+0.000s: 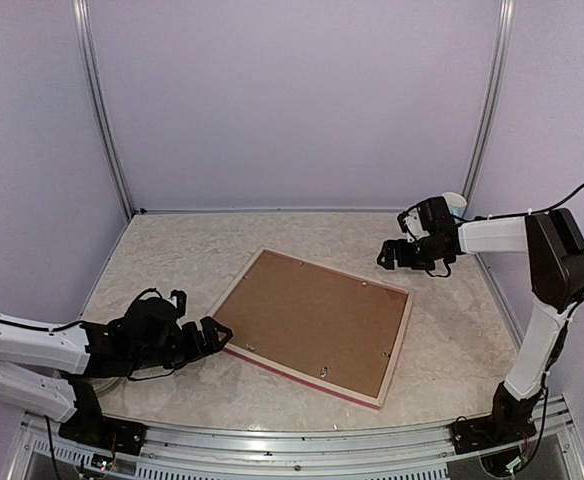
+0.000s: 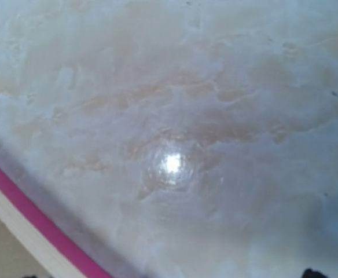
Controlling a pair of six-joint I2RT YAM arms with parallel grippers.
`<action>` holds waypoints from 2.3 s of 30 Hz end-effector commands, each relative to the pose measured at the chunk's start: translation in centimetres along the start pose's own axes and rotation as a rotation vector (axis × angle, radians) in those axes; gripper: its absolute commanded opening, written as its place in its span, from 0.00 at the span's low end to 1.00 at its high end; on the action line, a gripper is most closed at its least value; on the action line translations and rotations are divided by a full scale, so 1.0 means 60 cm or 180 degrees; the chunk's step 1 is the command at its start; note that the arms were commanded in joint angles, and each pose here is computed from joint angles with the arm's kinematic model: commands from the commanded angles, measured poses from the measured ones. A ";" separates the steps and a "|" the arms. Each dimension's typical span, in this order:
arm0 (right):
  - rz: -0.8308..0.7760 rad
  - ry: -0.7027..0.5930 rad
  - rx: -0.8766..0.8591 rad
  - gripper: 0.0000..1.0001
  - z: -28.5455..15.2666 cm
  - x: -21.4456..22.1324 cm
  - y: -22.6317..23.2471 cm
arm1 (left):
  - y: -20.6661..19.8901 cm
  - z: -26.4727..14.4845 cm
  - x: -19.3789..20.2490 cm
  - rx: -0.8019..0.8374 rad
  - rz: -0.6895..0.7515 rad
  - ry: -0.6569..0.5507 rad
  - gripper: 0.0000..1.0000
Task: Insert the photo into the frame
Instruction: Adjust the photo frame at the center of the board.
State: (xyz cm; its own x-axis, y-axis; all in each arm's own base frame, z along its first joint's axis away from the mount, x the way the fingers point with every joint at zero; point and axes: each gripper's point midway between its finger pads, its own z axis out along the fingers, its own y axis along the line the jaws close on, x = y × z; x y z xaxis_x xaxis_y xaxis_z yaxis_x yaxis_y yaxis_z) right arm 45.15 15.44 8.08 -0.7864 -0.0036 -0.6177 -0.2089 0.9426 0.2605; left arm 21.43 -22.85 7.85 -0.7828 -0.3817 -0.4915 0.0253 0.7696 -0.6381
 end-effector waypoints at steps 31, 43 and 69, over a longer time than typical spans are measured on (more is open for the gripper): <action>0.0053 0.0303 -0.0684 0.99 -0.009 0.105 0.055 | -0.030 0.087 -0.012 -0.0017 0.0083 0.0005 0.99; -0.0069 0.0438 -0.0786 0.99 -0.043 0.155 0.098 | -0.007 0.116 -0.040 -0.0111 0.0102 0.0002 0.99; -0.0328 0.0028 -0.0197 0.99 -0.058 0.059 0.067 | 0.042 0.121 -0.051 -0.0224 -0.0011 0.0027 0.99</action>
State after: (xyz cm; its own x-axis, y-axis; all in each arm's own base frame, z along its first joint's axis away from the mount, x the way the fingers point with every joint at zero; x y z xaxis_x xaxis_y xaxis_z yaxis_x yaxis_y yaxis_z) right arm 36.94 19.17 8.07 -0.7989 -0.1058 -0.5920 -0.3503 0.8820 0.3152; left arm 29.42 -24.34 4.48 -0.7734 -0.3859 -0.5029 -0.0046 0.7967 -0.6043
